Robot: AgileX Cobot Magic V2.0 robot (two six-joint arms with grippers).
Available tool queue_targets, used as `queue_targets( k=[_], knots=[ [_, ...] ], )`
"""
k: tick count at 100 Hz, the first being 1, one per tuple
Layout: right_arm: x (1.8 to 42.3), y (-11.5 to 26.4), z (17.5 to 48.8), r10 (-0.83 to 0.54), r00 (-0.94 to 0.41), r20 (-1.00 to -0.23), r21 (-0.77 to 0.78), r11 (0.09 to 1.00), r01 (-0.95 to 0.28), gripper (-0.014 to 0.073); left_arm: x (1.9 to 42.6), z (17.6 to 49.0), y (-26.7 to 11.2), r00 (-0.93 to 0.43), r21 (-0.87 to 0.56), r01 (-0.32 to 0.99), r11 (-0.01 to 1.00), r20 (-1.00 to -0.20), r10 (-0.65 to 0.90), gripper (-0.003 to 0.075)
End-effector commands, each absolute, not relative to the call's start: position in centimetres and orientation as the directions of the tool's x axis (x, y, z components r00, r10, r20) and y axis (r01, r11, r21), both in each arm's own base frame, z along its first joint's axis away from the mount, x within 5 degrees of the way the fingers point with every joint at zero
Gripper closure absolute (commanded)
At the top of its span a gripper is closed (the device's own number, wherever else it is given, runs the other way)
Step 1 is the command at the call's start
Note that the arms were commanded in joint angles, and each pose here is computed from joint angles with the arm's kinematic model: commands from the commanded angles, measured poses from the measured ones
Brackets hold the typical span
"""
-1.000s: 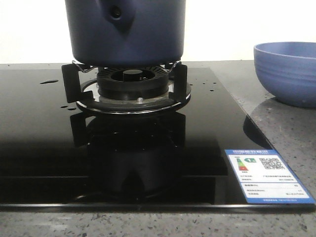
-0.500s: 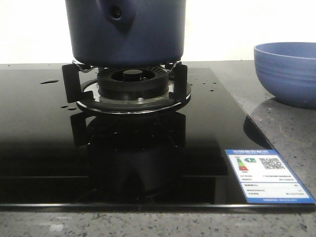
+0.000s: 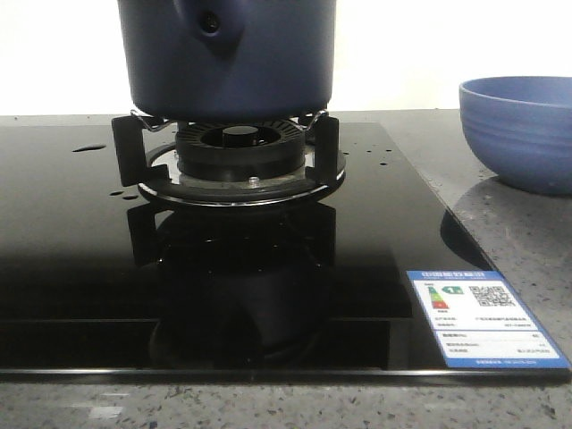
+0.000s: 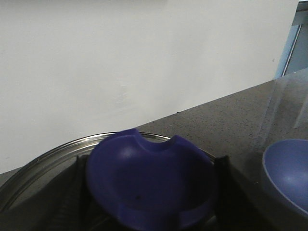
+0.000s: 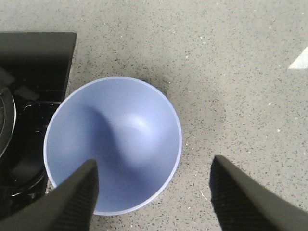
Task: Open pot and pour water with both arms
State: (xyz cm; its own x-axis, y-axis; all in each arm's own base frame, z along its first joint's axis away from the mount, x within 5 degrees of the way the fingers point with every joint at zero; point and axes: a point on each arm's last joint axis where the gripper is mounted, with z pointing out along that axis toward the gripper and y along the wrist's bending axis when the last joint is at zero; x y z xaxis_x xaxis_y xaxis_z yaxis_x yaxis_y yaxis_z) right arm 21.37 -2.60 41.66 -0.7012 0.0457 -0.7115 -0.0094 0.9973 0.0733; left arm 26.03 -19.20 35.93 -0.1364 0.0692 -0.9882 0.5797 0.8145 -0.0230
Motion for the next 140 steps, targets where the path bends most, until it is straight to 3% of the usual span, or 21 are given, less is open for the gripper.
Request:
queue_targets(
  k=[1, 79, 84, 101, 140],
  knots=[
    [20.8, -2.5, 43.1, 0.057, -0.639, -0.767, 0.078, 0.997, -0.005, 0.0150, 25.5, 39.4, -19.3, 0.028, -0.027, 0.573, 0.819, -0.998, -0.052, 0.0351],
    [20.8, -2.4, 43.1, 0.067, -0.640, -0.766, 0.097, 0.995, -0.012, 0.0150, 26.3, 38.2, -20.1, 0.011, -0.026, 0.573, 0.819, -0.999, -0.039, 0.0349],
    [20.8, -2.4, 43.1, 0.067, -0.640, -0.766, 0.097, 0.995, -0.012, 0.0150, 26.3, 38.2, -20.1, 0.009, -0.026, 0.574, 0.819, -0.999, -0.038, 0.0326],
    [20.8, -2.4, 43.1, 0.067, -0.640, -0.766, 0.097, 0.995, -0.012, 0.0150, 26.2, 38.3, -20.0, 0.011, -0.026, 0.574, 0.818, -0.999, -0.040, 0.0145],
    [20.8, -2.3, 43.1, 0.068, -0.639, -0.766, 0.100, 0.995, -0.014, 0.0150, 23.9, 42.2, -16.6, 0.083, -0.032, 0.548, 0.836, -0.992, -0.093, 0.0143]
  ],
)
